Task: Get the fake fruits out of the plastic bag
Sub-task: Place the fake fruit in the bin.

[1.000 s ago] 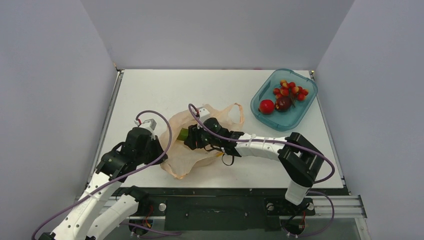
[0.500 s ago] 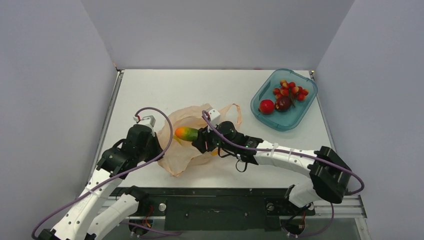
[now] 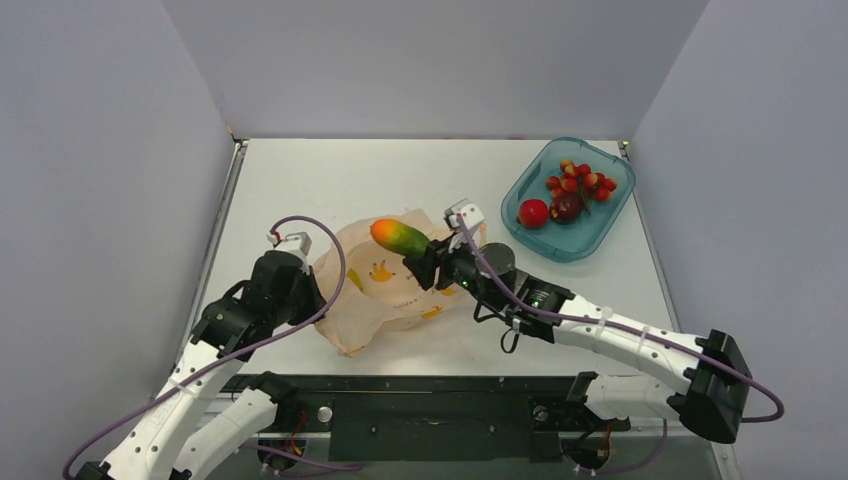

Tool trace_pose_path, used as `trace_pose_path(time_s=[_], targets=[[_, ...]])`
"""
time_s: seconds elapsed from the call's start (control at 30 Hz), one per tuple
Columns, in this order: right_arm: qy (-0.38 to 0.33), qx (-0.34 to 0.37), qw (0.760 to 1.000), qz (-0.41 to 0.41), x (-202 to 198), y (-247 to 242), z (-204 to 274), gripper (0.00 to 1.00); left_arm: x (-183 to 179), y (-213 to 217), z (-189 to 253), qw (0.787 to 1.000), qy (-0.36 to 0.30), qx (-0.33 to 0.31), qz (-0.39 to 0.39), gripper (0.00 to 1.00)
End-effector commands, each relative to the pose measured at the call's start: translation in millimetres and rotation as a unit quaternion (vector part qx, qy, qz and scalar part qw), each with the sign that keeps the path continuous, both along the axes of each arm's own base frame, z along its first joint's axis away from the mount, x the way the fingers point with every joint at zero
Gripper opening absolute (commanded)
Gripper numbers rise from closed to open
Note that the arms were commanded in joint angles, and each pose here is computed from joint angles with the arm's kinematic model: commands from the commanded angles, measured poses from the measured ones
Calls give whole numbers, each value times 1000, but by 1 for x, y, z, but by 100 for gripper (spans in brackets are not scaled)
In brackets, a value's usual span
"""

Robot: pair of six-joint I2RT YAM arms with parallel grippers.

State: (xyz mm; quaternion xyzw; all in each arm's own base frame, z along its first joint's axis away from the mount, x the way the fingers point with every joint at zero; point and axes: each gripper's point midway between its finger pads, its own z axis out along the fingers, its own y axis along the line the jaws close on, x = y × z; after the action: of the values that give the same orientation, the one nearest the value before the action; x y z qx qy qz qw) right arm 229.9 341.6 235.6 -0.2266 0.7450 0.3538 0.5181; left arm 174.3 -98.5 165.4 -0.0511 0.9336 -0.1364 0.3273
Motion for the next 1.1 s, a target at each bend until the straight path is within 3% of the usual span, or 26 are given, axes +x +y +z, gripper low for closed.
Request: trace_pose_path(time_s=[0.0,0.13,0.33,0.5,0.7,0.83,0.93,1.07], targets=[[-69,59,980,-179,38,-63,70,0,5,-3,9,1000,-29,-8,-6,0],[-68,71,932,-349,73,-134,77,0,4,-4,11,999,-34,-11,-9,0],[7,61,846,-529,121,-232,32,0,3,-5,12,999,-35,-12,-14,0],[87,24,803,-589,152,-280,-18,0,2,-6,12,999,-36,-13,-16,0],[119,-19,777,-617,165,-303,-54,2,3,-9,10,999,-32,-14,-23,0],[133,-35,764,-631,166,-317,-71,20,2,-12,9,999,-29,-14,-29,0],[138,-42,762,-632,169,-321,-79,46,1,-13,9,999,-28,-15,-34,0],[140,-53,768,-623,176,-323,-84,67,0,-15,10,999,-32,-18,-38,0]])
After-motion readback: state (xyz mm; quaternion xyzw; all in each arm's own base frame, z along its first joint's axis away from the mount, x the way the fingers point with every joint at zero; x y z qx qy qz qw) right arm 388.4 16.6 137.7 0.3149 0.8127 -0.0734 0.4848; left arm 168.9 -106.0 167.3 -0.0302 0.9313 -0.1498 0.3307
